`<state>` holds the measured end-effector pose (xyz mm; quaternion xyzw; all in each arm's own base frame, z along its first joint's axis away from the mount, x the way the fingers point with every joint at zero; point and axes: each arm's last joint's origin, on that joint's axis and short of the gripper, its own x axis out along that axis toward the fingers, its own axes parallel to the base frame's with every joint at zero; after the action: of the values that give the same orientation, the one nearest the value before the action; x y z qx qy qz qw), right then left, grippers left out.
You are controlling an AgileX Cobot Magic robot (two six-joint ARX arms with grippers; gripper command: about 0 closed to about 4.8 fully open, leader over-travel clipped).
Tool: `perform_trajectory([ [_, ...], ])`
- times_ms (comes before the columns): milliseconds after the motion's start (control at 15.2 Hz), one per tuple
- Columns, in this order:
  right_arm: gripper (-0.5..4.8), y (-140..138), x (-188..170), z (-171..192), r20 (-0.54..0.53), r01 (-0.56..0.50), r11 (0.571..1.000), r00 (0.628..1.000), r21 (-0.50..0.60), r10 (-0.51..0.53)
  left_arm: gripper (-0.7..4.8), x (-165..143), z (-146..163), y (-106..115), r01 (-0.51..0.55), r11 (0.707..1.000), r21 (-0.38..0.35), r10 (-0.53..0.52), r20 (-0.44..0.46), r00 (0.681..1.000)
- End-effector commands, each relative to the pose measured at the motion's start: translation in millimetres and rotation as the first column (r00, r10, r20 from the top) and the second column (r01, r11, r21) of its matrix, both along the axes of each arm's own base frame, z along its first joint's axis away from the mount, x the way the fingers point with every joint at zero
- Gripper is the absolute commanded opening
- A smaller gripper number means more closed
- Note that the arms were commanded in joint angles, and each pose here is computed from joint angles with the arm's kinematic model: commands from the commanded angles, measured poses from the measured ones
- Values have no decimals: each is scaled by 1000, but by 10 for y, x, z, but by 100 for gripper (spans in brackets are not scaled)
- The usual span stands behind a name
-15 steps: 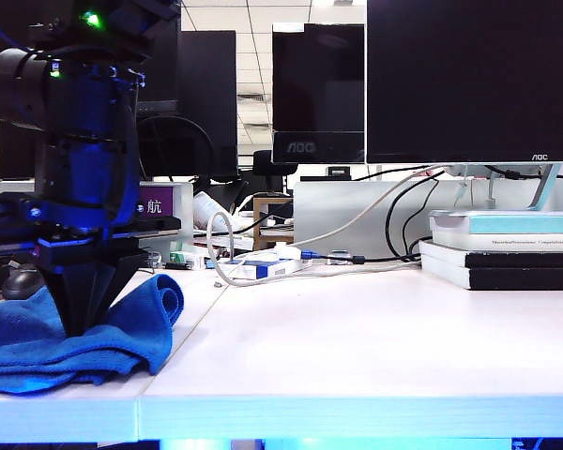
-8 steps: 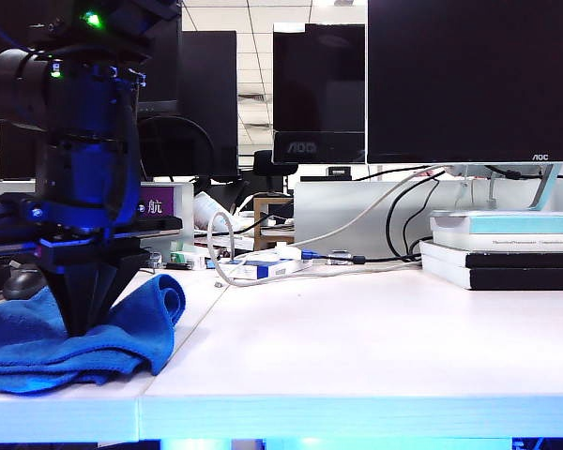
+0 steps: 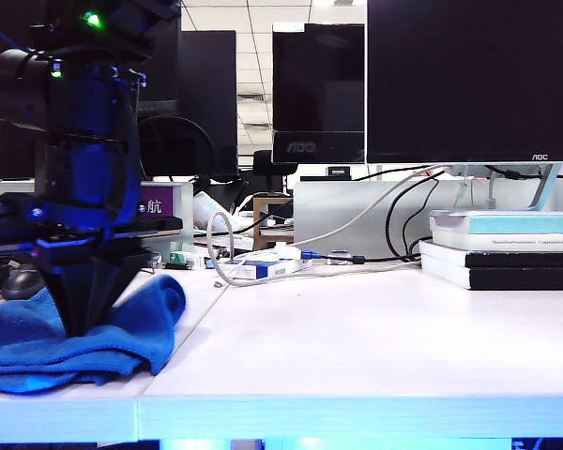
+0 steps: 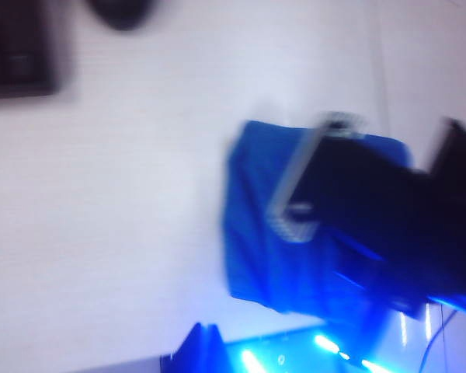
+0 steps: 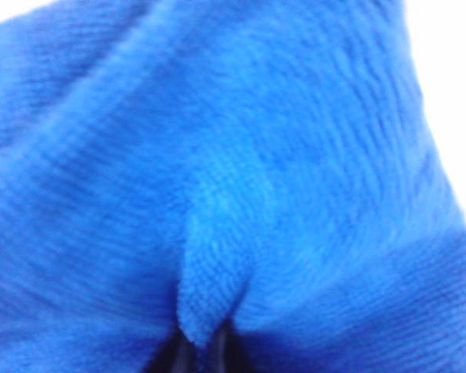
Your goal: Wipe the table from right to left using the rag.
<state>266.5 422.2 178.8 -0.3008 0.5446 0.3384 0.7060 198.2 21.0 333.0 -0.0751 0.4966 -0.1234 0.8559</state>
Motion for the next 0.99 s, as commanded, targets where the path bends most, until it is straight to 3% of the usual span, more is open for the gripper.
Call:
perform_trajectory([
  [66,54,-29,-29,-230,-95,-10,998,995,-57,4,-5,29,-110,94,-21,999,-28,21,23,1000],
  [329,7,108,-111,-223,-95,-42,999,994,34,45,-5,57,-146,220,-87,995,-37,88,22,996],
  [789,7,240,-170,-203,-111,-77,985,989,152,95,-5,193,-389,271,-111,992,-57,108,-62,992],
  [855,22,246,-179,-195,-112,-80,984,989,157,99,-5,237,-455,283,-113,992,-63,107,-95,990],
  [987,101,227,-187,-171,-117,-79,986,988,145,96,-5,292,-537,298,-113,991,-68,103,-129,986],
])
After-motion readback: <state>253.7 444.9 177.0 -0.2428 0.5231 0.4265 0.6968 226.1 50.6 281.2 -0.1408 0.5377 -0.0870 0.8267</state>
